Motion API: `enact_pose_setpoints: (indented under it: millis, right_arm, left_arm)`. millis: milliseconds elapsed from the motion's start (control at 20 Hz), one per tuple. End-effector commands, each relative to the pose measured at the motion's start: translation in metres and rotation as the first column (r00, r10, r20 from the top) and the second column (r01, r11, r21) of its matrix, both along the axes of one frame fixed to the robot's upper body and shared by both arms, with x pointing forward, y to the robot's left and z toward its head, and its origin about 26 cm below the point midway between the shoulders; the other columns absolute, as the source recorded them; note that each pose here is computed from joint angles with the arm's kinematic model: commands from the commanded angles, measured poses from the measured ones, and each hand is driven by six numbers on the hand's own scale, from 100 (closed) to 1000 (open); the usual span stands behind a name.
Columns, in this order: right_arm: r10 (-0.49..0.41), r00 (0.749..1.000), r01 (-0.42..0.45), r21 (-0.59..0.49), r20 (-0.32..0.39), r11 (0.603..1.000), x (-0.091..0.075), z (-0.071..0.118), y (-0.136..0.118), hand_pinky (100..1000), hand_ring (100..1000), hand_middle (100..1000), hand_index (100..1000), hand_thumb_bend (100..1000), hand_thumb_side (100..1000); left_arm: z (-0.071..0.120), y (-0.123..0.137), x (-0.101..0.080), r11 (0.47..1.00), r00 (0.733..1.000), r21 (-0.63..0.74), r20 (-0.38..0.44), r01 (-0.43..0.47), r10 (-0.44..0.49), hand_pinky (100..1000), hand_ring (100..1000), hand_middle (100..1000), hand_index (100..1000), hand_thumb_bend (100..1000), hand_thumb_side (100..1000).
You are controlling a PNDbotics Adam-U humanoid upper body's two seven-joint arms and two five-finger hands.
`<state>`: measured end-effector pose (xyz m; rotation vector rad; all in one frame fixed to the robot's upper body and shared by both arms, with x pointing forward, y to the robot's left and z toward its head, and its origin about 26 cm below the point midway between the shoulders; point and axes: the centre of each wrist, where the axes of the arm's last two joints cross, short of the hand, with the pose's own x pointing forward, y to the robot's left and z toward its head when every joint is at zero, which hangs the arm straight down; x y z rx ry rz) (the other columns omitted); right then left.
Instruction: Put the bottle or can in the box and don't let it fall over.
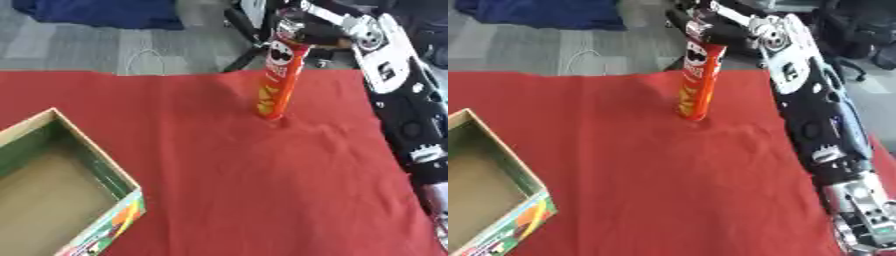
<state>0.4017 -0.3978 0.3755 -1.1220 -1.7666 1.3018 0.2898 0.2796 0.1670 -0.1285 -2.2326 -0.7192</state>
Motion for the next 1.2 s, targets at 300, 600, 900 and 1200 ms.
enact_pose_setpoints:
  millis: [300,600,900,1200]
  right_arm:
    - [-0.033,0.995,0.033,0.001,0.096,0.999,-0.006,0.01,-0.009,916,937,902,1000,100,943]
    - [-0.032,0.991,0.031,0.013,0.132,0.999,-0.007,0.013,-0.01,918,937,902,1000,100,931]
    - [-0.023,0.991,0.015,0.056,0.129,0.998,-0.01,0.02,-0.012,933,932,899,1000,100,917]
    - [-0.026,0.992,0.015,0.086,0.125,0.996,-0.014,0.023,-0.016,932,930,897,1000,100,911]
  left_arm:
    - [0.008,0.002,-0.002,0.999,1.0,0.032,0.026,-0.002,0.001,387,873,659,689,100,707]
    - [0.009,0.002,-0.002,0.999,1.0,0.037,0.028,-0.002,0.001,386,873,659,688,100,707]
    - [0.008,0.003,-0.002,0.999,1.0,0.041,0.024,-0.003,0.002,387,874,660,688,100,706]
    - [0.007,0.004,-0.003,0.999,1.0,0.042,0.021,-0.005,0.004,388,875,660,688,100,705]
